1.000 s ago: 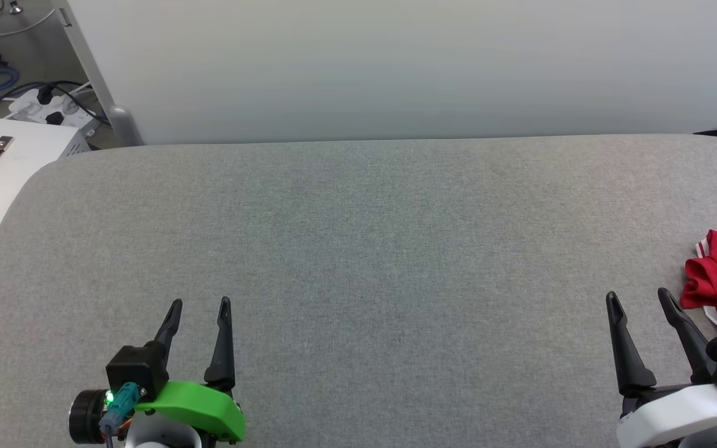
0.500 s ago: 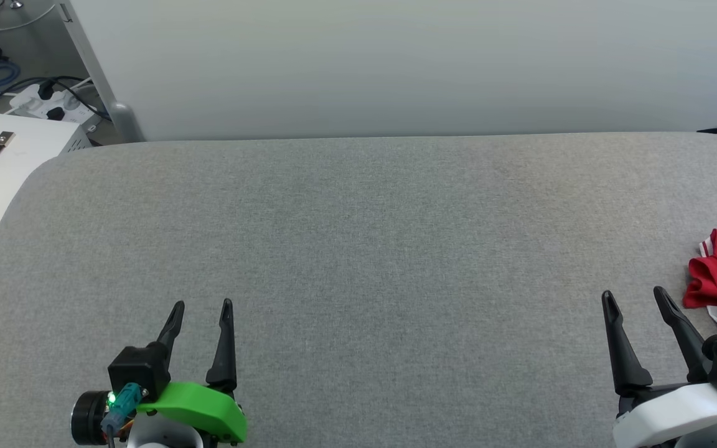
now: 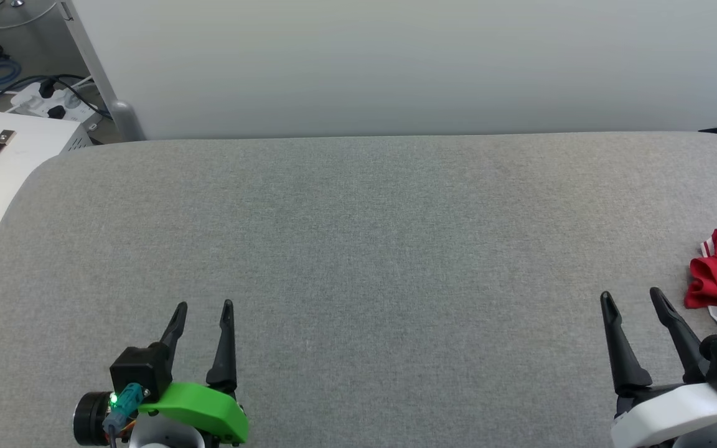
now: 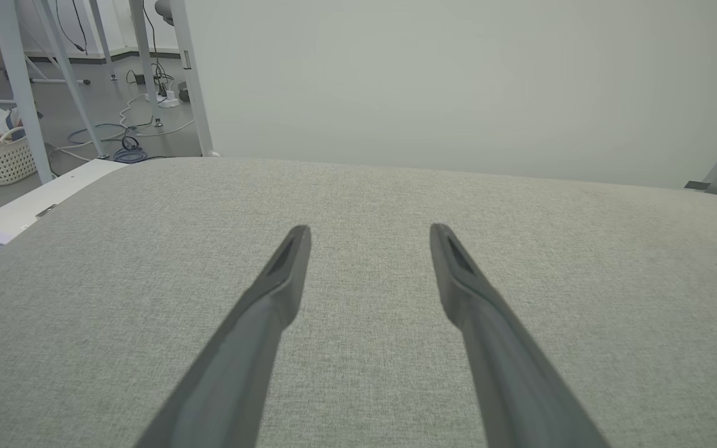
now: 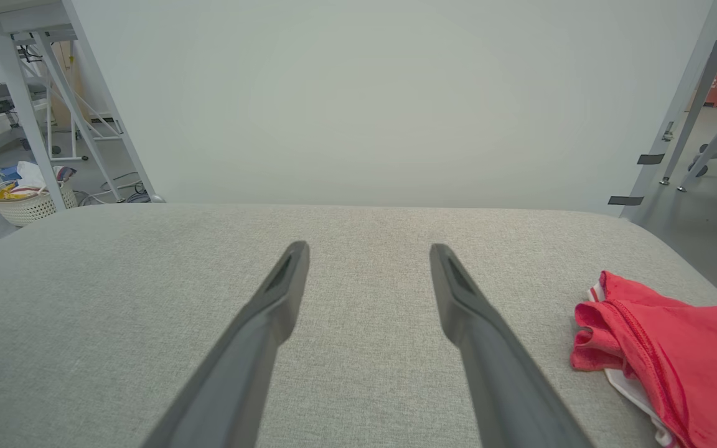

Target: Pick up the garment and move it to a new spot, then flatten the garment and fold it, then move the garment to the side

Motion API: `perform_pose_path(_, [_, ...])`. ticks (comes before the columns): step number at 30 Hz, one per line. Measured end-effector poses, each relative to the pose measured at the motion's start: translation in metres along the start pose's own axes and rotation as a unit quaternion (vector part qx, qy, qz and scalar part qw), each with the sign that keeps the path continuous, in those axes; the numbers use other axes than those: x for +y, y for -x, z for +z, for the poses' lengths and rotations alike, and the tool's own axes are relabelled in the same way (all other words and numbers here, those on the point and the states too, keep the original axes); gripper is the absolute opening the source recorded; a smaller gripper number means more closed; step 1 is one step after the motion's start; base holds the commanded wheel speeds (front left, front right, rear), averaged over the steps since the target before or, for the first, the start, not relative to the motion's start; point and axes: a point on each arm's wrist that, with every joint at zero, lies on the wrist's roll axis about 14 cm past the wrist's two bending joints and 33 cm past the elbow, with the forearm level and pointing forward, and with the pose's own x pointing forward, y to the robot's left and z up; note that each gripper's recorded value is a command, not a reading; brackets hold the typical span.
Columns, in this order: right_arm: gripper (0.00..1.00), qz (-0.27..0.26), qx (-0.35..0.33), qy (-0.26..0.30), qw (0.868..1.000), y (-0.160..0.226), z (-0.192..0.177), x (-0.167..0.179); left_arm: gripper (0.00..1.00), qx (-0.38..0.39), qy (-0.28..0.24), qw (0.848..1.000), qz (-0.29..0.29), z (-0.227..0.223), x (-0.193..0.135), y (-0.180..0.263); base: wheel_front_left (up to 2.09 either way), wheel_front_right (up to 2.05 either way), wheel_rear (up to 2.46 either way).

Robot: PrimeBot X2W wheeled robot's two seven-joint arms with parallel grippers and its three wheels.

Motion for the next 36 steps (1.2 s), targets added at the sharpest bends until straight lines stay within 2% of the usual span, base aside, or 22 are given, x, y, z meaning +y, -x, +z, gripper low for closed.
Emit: perform_pose_path(36, [0.00,-0.002,0.019,0.014,1.000,-0.005,-0.014,0.000,0.00,-0.004,-0.023,1.000,0.003,0.011,-0.002,-0.005,0.00,0.00,0.00])
